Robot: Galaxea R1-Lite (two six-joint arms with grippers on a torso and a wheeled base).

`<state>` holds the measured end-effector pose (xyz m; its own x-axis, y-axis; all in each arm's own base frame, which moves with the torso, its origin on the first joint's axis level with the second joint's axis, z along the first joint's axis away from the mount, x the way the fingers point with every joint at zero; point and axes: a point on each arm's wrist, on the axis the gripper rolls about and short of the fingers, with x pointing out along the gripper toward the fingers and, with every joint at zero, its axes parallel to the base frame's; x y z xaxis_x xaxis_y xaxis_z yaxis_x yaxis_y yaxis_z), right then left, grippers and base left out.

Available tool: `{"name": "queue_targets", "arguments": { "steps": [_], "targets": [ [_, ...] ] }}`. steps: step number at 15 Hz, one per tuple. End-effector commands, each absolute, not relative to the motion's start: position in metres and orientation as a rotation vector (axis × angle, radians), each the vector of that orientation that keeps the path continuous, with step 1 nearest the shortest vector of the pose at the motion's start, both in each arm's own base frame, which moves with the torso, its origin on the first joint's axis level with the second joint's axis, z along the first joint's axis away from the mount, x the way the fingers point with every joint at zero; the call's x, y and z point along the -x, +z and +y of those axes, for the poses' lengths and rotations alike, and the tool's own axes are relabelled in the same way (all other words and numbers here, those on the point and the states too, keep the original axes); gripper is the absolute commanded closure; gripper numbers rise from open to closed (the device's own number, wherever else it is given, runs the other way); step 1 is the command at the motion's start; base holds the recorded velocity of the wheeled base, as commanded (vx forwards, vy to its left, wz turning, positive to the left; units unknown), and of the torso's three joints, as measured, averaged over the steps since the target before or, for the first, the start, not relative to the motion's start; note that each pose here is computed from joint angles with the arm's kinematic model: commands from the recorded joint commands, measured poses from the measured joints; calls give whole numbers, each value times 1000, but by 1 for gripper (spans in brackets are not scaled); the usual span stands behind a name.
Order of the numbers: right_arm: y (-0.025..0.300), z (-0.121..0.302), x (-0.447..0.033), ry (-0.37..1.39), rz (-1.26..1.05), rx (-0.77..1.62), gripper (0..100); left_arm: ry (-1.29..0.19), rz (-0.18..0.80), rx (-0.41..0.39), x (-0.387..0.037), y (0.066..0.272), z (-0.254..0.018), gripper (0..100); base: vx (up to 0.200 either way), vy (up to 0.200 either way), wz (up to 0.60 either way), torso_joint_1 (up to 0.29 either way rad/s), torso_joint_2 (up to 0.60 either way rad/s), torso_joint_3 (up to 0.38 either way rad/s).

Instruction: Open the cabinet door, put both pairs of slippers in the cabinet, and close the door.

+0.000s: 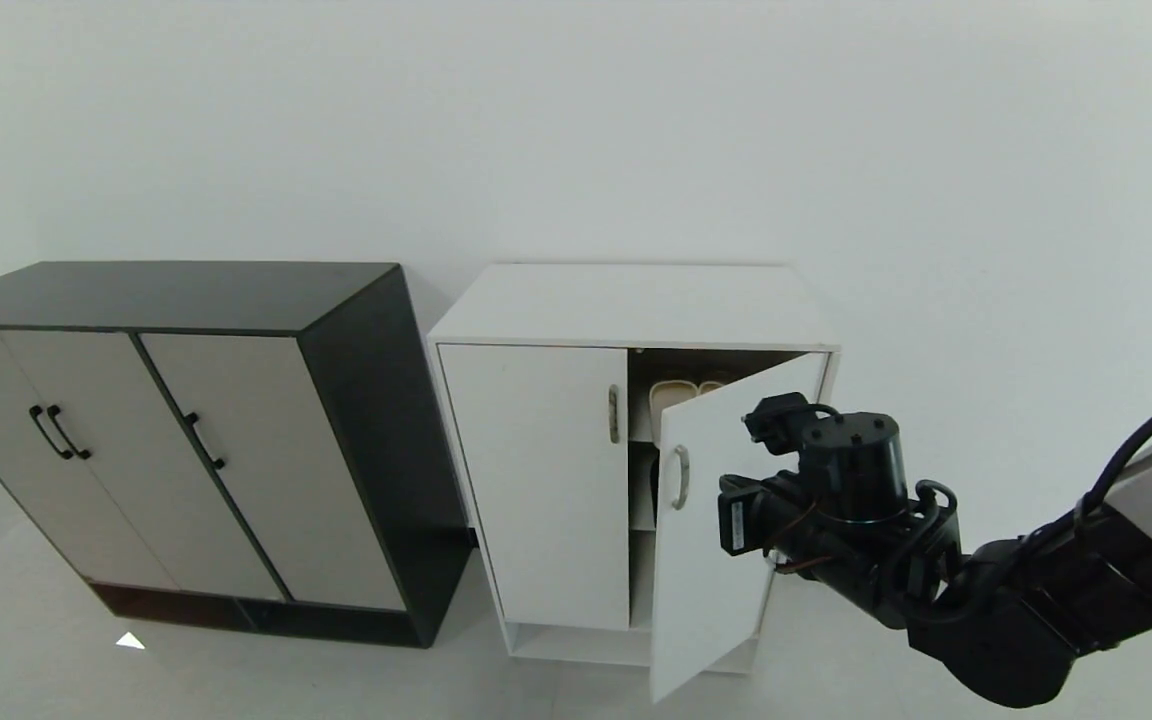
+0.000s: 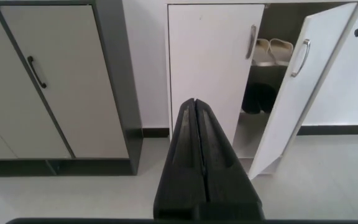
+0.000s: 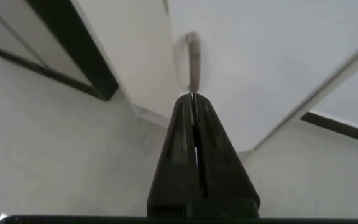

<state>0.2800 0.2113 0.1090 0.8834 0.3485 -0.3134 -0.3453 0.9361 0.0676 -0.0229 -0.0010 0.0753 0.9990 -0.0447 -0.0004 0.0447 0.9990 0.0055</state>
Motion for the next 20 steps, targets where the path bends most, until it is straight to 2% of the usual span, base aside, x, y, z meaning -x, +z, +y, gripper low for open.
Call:
{"name": "queue_targets", "arguments": {
  "steps": [1, 8, 15, 20],
  "targets": [
    [104, 206, -282, 351, 343, 7, 100, -44, 1, -6, 23, 75, -1, 100, 200, 0, 0, 2, 7, 2],
    [97, 206, -286, 341, 358, 20, 100, -44, 0, -6, 23, 75, -1, 100, 200, 0, 0, 1, 2, 4],
    [91, 212, -296, 339, 330, 5, 100, -44, 1, -3, 23, 75, -1, 100, 0, 0, 0, 0, 0, 0],
    [79, 233, -336, 327, 282, -22, 100, -44, 1, -3, 23, 75, -1, 100, 0, 0, 0, 0, 0, 0]
  ]
}}
